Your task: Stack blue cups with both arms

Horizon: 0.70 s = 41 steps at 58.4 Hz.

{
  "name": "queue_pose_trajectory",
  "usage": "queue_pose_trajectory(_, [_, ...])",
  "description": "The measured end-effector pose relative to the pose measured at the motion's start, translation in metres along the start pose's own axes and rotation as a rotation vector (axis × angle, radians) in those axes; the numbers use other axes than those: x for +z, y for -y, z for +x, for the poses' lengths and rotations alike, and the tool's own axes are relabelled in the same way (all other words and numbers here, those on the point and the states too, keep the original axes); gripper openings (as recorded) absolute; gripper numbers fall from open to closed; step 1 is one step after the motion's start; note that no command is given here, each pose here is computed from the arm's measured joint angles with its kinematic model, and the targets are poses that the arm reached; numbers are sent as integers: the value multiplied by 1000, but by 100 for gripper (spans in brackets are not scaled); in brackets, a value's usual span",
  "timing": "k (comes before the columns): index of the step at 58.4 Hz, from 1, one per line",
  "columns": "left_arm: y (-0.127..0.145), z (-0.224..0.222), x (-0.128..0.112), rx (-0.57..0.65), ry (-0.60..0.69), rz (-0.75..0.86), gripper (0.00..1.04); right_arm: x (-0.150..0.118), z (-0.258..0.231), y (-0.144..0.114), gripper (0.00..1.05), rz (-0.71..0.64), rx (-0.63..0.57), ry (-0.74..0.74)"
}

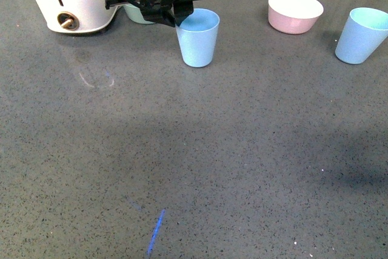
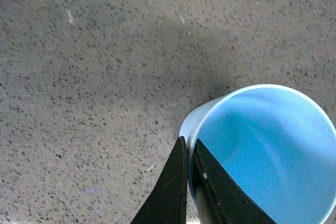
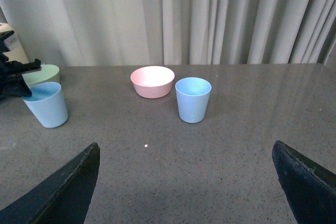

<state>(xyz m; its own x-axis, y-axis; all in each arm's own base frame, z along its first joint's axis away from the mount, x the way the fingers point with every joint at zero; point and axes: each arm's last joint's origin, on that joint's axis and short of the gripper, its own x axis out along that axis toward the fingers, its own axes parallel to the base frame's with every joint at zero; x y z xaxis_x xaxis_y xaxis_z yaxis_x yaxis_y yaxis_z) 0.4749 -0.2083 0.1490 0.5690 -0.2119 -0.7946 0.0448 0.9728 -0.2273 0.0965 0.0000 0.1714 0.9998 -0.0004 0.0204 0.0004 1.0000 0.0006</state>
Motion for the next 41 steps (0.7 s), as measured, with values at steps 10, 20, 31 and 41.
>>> queue_pose_trajectory(10, [19, -26, -19, -50, -19, 16, 2, 0, 0, 0, 96, 0, 0, 0])
queue_pose_trajectory(20, [31, -44, -35, -70, -10, 41, 2, 0, 0, 0, 96, 0, 0, 0])
queue_pose_trajectory(31, [41, -39, -47, -75, -7, 65, 2, 0, 0, 0, 96, 0, 0, 0])
queue_pose_trajectory(41, [50, -33, -55, -73, -3, 90, 2, 0, 0, 0, 96, 0, 0, 0])
